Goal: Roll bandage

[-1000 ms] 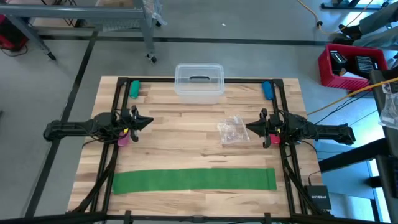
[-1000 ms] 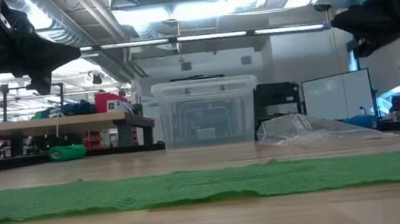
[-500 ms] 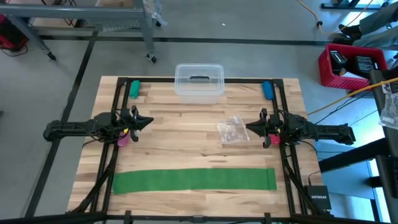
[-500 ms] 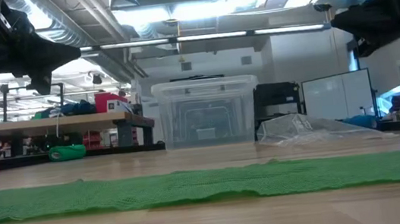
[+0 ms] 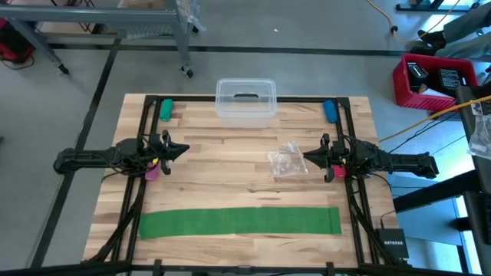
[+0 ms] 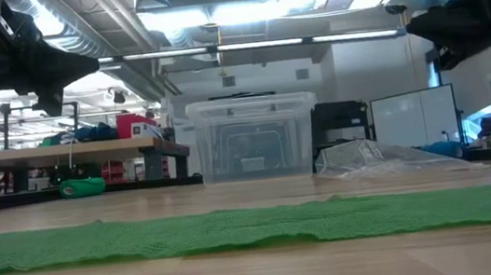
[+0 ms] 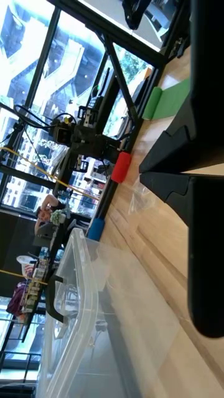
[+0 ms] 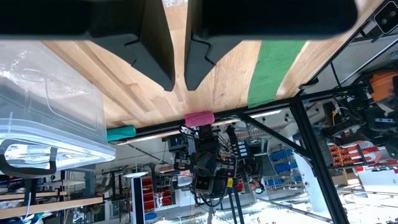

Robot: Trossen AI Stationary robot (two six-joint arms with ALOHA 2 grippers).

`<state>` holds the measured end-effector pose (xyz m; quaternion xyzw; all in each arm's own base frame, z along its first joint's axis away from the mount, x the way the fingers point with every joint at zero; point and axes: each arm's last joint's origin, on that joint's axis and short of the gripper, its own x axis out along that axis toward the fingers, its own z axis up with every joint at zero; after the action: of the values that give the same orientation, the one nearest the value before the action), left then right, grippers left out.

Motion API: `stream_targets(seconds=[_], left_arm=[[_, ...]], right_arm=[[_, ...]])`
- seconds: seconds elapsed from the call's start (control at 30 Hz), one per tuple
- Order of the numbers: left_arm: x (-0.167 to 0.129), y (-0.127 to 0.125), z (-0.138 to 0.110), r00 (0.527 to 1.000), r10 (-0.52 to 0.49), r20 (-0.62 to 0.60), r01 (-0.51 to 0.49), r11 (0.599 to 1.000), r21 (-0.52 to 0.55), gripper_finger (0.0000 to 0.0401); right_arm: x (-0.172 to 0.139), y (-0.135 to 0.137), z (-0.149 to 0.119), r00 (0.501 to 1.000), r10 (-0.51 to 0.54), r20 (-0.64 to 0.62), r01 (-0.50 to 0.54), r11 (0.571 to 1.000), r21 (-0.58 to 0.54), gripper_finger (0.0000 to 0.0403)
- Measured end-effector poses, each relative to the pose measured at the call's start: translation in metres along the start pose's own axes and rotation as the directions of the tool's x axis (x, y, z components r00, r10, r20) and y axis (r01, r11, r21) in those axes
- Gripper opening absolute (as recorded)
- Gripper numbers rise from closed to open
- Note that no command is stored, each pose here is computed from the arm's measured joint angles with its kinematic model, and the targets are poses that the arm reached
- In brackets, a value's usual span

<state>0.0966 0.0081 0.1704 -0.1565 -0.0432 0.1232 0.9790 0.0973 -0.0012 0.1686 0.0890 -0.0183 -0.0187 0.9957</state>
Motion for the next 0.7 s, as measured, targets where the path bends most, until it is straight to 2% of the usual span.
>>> stream_targets(seconds=[0.1,0.3,0.37,0.47,0.53,0.6,0.7], left_arm=[[0.0,0.0,0.0,1.0,0.012,0.006,-0.012,1.0,-0.003,0.0],[0.0,0.0,0.006,0.997,0.028,0.073,-0.017,0.989,-0.144,0.0],[0.0,-0.001,0.007,0.996,0.025,0.083,-0.012,0.988,-0.156,0.0],[0.0,0.0,0.009,0.993,0.049,0.11,-0.039,0.995,-0.093,0.0],[-0.001,-0.001,0.015,0.984,0.052,0.173,-0.044,0.998,-0.046,0.0],[-0.002,-0.004,0.023,0.97,-0.003,0.244,0.006,1.0,-0.008,0.0],[0.0,-0.009,0.03,0.97,-0.06,0.236,0.044,0.996,0.074,0.0]], right_arm=[[0.0,0.0,0.0,1.0,0.0,0.0,0.0,1.0,0.0,0.004],[0.0,0.0,0.003,1.0,0.003,0.025,-0.003,1.0,0.004,0.004],[0.0,0.001,0.003,1.0,0.003,0.022,-0.004,1.0,0.029,0.004],[0.0,0.001,0.004,1.0,0.004,0.029,-0.006,0.998,0.062,0.004],[0.0,0.0,0.005,0.999,-0.014,0.038,0.011,0.998,0.059,0.004],[0.0,-0.001,0.006,0.997,-0.053,0.051,0.05,0.997,0.061,0.004],[-0.001,-0.002,0.007,0.993,-0.09,0.073,0.085,0.994,0.067,0.004]])
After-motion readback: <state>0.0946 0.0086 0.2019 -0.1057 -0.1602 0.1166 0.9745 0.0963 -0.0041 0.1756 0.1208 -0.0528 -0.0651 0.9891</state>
